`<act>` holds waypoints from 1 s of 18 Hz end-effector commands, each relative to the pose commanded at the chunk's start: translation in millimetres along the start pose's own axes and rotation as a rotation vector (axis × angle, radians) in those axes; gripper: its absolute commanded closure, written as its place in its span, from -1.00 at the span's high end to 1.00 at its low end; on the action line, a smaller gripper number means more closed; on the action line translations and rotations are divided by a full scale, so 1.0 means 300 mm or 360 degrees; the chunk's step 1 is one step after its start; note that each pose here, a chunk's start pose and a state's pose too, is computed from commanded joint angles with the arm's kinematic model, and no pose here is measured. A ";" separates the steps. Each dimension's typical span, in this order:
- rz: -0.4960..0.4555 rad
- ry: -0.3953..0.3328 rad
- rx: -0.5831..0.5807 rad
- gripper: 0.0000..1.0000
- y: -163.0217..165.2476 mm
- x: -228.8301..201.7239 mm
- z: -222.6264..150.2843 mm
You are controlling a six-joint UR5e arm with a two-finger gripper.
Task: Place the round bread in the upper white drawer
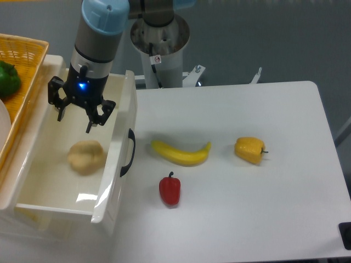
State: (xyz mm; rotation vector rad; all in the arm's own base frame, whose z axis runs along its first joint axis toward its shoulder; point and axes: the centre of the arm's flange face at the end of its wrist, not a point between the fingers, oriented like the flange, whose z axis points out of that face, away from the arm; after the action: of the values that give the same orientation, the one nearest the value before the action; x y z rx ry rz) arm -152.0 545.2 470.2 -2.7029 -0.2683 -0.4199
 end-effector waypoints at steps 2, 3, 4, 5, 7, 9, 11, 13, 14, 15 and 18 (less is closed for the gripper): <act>0.0005 0.0003 -0.0004 0.43 -0.001 0.007 0.006; 0.0007 0.0003 -0.0002 0.43 0.000 0.008 0.003; 0.0009 -0.0002 0.0002 0.43 -0.003 0.006 -0.002; 0.0018 -0.0013 0.0020 0.43 -0.011 0.003 -0.021; 0.0047 -0.0058 0.0050 0.44 -0.020 -0.013 -0.065; 0.0035 -0.0105 0.0069 0.50 -0.012 -0.048 -0.103; 0.0019 -0.0134 0.0102 0.66 -0.009 -0.099 -0.149; 0.0010 -0.0151 0.0112 0.78 -0.008 -0.137 -0.166; -0.0006 -0.0156 0.0115 0.88 -0.006 -0.155 -0.173; -0.0024 -0.0164 0.0121 0.98 -0.003 -0.176 -0.182; -0.0036 -0.0202 0.0130 1.00 0.003 -0.225 -0.207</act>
State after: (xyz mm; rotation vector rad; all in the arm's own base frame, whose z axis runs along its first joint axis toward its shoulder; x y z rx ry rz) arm -230.8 510.8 502.5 -2.6522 -0.3444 -0.2386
